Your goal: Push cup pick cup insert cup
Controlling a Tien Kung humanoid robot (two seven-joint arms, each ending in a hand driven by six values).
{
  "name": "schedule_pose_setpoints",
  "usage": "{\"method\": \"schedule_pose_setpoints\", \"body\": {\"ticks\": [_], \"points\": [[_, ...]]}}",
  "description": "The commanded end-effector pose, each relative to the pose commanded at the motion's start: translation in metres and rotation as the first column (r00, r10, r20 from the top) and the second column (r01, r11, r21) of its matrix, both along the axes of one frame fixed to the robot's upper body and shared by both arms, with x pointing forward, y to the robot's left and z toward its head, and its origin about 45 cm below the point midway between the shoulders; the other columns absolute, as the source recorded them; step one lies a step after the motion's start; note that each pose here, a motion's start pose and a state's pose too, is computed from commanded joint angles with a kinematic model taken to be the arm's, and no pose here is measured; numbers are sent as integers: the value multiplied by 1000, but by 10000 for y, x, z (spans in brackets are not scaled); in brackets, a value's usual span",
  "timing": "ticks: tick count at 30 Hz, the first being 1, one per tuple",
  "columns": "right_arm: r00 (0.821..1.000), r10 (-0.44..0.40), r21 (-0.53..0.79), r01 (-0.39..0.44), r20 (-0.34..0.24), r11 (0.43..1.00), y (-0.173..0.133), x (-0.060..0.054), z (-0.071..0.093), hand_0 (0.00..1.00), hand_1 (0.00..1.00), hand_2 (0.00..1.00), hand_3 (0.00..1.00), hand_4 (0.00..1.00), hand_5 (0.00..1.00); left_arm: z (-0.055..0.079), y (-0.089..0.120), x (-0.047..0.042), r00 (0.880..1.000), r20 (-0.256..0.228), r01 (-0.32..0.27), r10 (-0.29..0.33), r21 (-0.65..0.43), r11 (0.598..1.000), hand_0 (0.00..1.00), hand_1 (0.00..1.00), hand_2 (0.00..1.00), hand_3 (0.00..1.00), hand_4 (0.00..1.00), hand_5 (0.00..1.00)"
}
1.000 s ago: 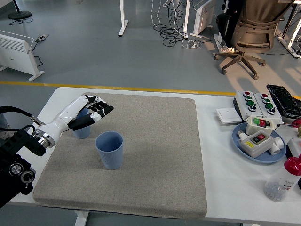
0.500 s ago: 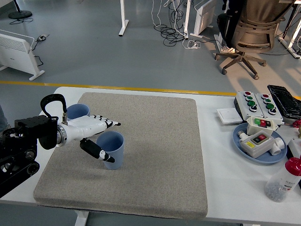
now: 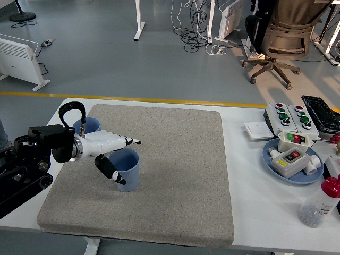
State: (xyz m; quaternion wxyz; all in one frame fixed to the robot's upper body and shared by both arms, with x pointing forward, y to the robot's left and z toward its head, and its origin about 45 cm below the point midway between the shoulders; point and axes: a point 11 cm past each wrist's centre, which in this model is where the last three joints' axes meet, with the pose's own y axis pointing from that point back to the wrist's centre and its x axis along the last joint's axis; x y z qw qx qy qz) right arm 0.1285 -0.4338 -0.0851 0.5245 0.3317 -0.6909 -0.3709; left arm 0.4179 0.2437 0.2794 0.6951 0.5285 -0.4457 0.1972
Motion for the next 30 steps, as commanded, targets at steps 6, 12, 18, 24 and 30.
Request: {"method": "schedule_pose_setpoints", "body": {"ticks": [6, 12, 18, 24, 30], "points": [[1000, 1, -2, -1, 2, 1000, -8, 11, 6, 666, 602, 612, 565, 101, 448, -57, -4, 22, 1000, -5, -1, 1, 17, 1000, 579, 708, 796, 829, 758, 255], [1000, -1, -4, 1, 4, 1000, -17, 12, 10, 667, 602, 612, 565, 101, 448, -48, 13, 44, 1000, 10, -7, 6, 16, 1000, 477, 636, 735, 711, 693, 199], [1000, -3, -6, 3, 4, 1000, -24, 13, 13, 667, 602, 612, 565, 102, 449, -21, 2, 47, 1000, -2, -5, 5, -31, 1000, 439, 549, 612, 583, 689, 189], [1000, -3, -6, 3, 3, 1000, -22, 11, 12, 667, 602, 612, 565, 102, 448, 50, 1, 42, 1000, -5, -5, 5, -55, 998, 458, 541, 573, 566, 657, 160], [1000, -6, -7, 6, 6, 1000, -30, 24, 19, 666, 602, 612, 565, 103, 449, 410, 89, 65, 1000, 20, 0, 1, -42, 999, 453, 538, 562, 562, 653, 164]]}}
